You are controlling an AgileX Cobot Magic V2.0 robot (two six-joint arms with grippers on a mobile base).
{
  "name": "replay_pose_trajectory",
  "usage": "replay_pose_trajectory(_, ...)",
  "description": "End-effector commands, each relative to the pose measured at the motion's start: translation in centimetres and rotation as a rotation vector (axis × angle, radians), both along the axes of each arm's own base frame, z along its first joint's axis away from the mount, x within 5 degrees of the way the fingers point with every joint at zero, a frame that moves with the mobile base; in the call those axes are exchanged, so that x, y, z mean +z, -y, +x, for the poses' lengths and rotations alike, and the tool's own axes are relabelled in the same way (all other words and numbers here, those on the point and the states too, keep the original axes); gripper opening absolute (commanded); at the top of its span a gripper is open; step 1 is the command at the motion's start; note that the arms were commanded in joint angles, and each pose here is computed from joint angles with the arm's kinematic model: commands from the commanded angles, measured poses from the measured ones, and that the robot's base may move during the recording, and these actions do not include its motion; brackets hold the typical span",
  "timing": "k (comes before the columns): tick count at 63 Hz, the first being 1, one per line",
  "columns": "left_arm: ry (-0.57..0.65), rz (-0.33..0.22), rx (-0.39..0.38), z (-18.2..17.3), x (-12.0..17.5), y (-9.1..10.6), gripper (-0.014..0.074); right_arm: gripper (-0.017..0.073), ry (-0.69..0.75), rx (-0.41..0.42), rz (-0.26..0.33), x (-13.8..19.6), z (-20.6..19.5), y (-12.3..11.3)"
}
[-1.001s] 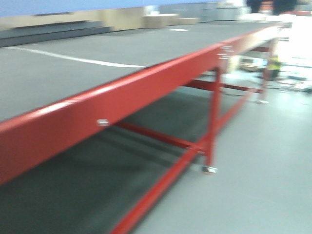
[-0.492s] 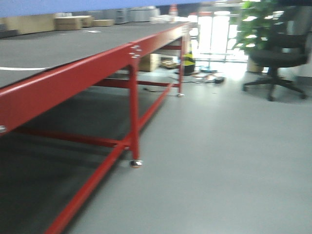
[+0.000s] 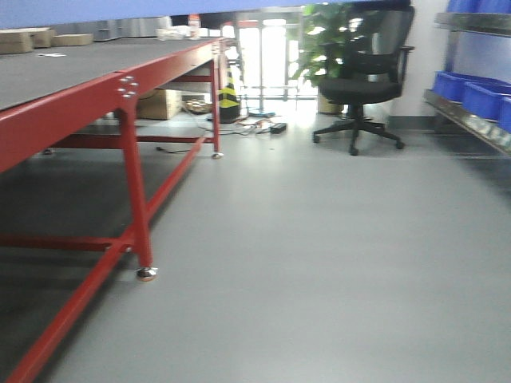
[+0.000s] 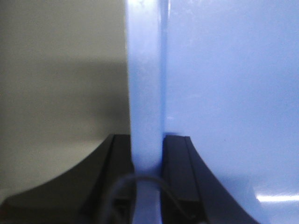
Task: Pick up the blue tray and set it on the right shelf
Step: 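Drive the base away from the table toward the steel shelving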
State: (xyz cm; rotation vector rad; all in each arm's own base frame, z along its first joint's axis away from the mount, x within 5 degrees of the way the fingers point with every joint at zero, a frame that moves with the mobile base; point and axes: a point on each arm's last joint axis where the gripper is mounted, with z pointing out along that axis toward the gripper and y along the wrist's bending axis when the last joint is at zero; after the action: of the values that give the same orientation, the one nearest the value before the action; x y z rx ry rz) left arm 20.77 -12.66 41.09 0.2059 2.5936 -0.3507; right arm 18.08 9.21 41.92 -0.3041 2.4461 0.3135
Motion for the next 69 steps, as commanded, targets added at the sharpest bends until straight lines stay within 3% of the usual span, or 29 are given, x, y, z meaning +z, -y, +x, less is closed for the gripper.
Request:
replay_pose_trajectory(1,-0.014,0.071,-0.016,-1.08,0.73,-0.99,-0.0048,0.0057,0.124,0.019,0.012,1.79,-0.32,0.34)
replay_pose_trajectory(69,-0.014,0.071,-0.016,-1.08,0.73,-0.99,-0.0048,0.0057,0.124,0.019,0.012,1.79,-0.32,0.34)
